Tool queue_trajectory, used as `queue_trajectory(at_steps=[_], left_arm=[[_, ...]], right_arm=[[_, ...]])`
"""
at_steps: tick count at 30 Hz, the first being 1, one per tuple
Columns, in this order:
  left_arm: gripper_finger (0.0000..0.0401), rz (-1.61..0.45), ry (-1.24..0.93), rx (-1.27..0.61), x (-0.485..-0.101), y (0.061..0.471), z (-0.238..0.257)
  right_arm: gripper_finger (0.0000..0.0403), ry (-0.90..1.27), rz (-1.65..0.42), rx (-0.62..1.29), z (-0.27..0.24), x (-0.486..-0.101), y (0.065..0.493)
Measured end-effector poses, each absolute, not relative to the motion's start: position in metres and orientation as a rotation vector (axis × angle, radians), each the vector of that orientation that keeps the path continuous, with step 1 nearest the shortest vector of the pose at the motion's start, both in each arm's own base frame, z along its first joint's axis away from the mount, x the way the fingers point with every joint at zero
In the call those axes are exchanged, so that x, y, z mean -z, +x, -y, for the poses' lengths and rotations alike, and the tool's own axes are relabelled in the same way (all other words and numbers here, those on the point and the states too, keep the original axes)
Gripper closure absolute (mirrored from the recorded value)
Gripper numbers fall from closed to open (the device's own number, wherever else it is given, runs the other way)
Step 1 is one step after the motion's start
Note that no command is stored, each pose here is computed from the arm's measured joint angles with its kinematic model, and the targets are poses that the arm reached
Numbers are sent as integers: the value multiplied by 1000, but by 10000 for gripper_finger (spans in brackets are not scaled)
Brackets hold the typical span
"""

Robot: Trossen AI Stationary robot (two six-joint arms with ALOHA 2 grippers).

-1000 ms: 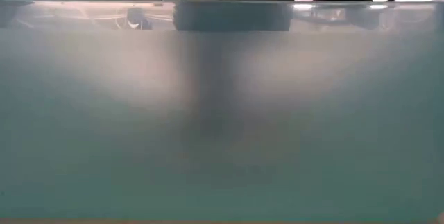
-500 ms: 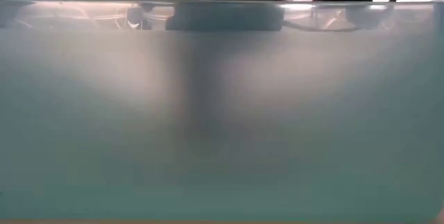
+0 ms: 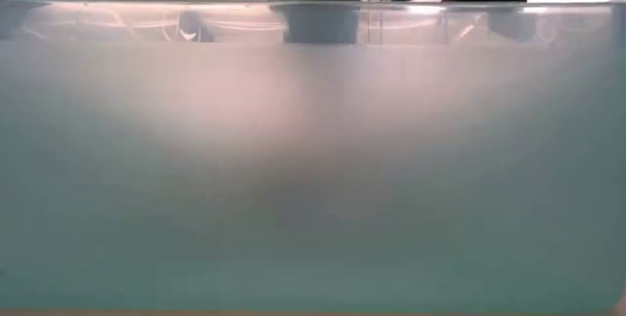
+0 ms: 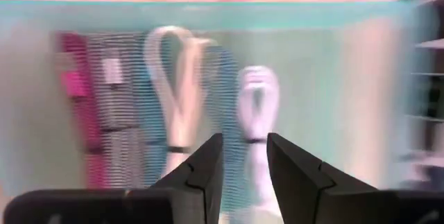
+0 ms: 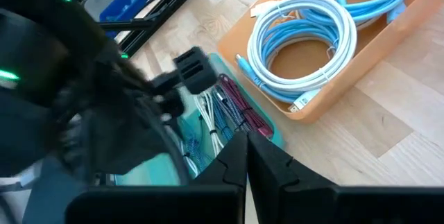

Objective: Sort cables
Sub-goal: Adjust the blue bin

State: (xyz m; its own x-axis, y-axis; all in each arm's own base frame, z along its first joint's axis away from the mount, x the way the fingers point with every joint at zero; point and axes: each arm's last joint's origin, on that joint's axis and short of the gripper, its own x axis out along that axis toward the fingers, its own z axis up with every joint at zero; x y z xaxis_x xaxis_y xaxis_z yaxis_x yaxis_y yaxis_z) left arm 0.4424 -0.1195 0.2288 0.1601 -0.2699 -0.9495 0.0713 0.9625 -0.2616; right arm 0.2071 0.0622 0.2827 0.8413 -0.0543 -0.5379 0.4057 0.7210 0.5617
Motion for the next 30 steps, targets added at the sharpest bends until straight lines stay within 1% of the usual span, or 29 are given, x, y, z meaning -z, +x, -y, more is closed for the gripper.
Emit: queue_trajectory(at_steps=[2, 4, 6, 8, 9, 10, 14, 20, 26, 30], left_arm=[[289, -1357, -251, 299, -233, 445, 126], [297, -1337, -295, 340, -234, 445, 139], [324, -1323, -296, 383, -232, 444, 154], [369, -1322, -283, 411, -229, 442, 167], [384, -1334, -278, 420, -224, 442, 172], [391, -1342, -278, 423, -218, 442, 178], [398, -1384, -265, 420, -198, 443, 189], [399, -1447, -248, 395, -167, 446, 194], [400, -1484, -230, 362, -148, 449, 193], [400, -1507, -209, 333, -147, 448, 187]], right_arm=[[403, 731, -523, 264, -62, -283, 207], [403, 738, -531, 248, -63, -283, 207], [403, 739, -530, 246, -63, -283, 206], [403, 740, -528, 245, -63, -284, 206], [403, 740, -528, 242, -63, -284, 206], [403, 740, -526, 240, -63, -284, 205], [403, 736, -528, 238, -64, -284, 205], [403, 733, -525, 235, -64, -285, 205], [403, 734, -526, 234, -64, -285, 205], [403, 736, -526, 234, -64, -285, 205]])
